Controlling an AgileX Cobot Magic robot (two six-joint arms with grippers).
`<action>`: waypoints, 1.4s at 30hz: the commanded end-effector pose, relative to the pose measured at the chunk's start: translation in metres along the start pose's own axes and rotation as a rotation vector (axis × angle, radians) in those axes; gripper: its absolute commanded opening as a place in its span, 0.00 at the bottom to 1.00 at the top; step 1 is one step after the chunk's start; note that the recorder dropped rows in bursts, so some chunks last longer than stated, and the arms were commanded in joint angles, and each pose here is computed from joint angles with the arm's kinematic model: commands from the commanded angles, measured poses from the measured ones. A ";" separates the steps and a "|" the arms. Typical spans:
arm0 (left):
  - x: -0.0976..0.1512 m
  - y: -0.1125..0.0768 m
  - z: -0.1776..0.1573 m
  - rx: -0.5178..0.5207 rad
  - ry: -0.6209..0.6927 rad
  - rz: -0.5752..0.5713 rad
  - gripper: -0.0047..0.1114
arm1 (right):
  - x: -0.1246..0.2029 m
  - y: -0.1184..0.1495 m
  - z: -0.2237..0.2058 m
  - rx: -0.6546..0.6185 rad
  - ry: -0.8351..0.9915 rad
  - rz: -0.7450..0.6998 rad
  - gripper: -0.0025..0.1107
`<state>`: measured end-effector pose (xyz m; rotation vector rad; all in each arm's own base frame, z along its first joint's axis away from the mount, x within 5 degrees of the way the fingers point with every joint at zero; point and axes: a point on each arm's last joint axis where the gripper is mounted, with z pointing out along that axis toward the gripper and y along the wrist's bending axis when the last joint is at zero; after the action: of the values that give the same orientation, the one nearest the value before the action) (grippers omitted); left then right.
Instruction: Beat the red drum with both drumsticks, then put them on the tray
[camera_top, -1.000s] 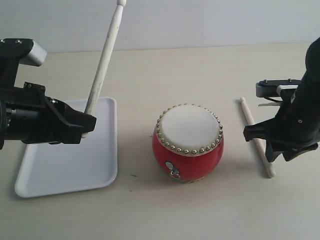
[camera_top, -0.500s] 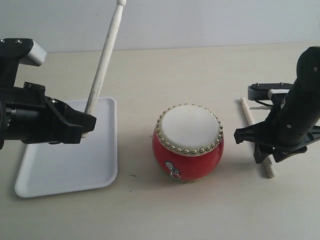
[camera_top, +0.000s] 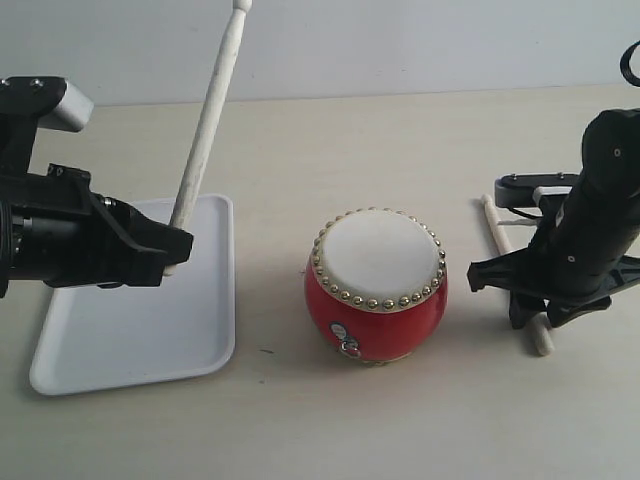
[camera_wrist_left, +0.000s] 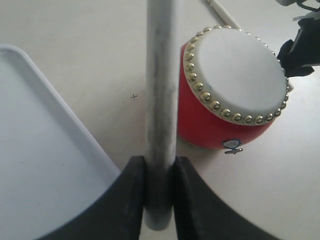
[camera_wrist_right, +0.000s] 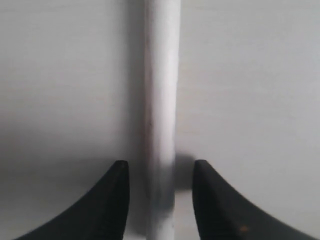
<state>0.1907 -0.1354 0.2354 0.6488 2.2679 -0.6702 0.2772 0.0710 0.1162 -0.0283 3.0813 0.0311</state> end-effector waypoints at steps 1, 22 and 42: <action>0.000 -0.001 -0.002 0.004 -0.006 -0.006 0.04 | -0.003 0.000 0.000 0.008 -0.018 -0.003 0.34; -0.023 -0.010 -0.011 0.052 0.013 0.025 0.04 | 0.005 -0.007 -0.054 0.045 -0.113 -0.118 0.02; 0.011 -0.013 -0.097 -0.287 0.161 -0.133 0.04 | 0.085 0.027 -0.172 -0.266 -0.304 -0.418 0.02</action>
<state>0.1395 -0.0895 0.3002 0.4107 2.4499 -0.4420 0.1887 0.0834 0.2820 -0.5209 2.6862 0.3581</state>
